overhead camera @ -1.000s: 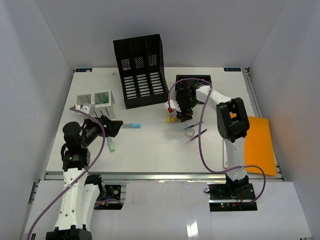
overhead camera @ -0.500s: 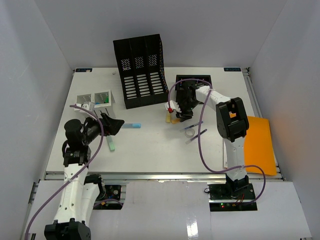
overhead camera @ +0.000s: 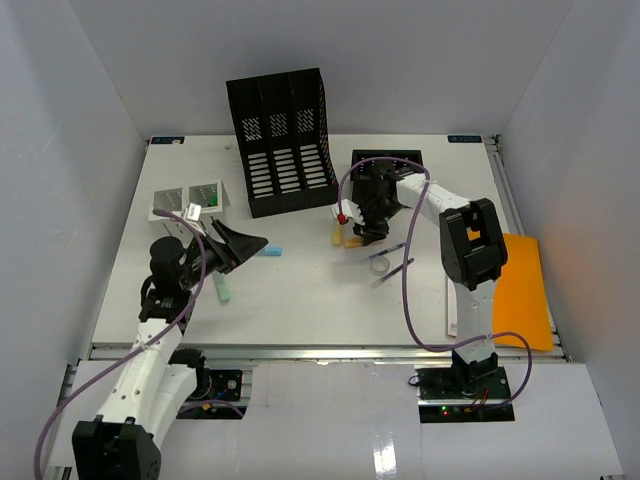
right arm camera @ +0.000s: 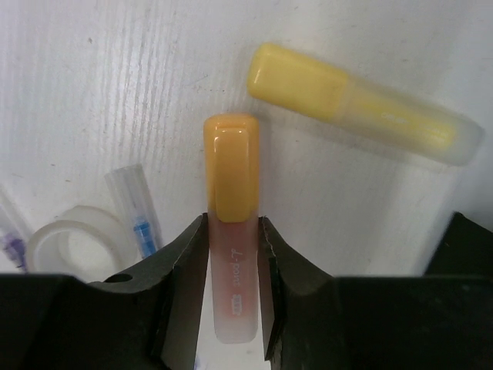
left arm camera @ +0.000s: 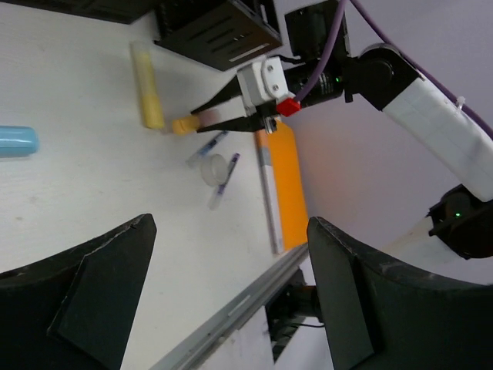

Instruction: Organize the desk

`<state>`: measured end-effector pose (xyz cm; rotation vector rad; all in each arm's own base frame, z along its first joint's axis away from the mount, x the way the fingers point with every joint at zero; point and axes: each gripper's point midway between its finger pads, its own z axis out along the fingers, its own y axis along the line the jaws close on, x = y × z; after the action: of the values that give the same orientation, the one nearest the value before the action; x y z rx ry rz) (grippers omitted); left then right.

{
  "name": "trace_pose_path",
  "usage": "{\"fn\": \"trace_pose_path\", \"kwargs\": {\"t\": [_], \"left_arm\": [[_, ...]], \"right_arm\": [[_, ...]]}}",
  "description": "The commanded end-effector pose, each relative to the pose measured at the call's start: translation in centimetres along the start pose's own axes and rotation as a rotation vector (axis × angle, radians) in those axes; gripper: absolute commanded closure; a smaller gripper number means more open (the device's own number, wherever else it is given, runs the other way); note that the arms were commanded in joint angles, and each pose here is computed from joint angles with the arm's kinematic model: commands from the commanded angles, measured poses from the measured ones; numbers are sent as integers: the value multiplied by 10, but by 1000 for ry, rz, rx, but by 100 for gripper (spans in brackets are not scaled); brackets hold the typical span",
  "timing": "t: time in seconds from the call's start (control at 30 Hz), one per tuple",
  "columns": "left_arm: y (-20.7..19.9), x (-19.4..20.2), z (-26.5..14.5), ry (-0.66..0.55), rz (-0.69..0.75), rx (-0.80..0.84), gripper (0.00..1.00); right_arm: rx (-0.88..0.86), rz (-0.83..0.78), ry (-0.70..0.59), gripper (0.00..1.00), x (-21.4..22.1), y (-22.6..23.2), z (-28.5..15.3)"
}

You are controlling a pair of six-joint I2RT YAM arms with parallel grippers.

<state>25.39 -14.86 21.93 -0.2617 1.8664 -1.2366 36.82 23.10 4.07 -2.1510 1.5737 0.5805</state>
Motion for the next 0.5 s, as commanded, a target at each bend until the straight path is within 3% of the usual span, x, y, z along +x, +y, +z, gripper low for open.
{"fn": "trace_pose_path", "kwargs": {"t": [0.0, 0.1, 0.3, 0.47], "left_arm": [[-27, -13, 22, -64, -95, 5, 13], [-33, -1, 37, -31, -124, 5, 20], [-59, 19, 84, 8, -139, 7, 21], [-75, 30, 112, 29, -143, 11, 21]], "right_arm": [[146, 18, -119, 91, -59, -11, -56], [165, 112, -186, 92, -82, -1, -70], [105, 343, -398, 92, -144, 45, -68], [89, 402, -490, 92, -172, 51, -73]]}}
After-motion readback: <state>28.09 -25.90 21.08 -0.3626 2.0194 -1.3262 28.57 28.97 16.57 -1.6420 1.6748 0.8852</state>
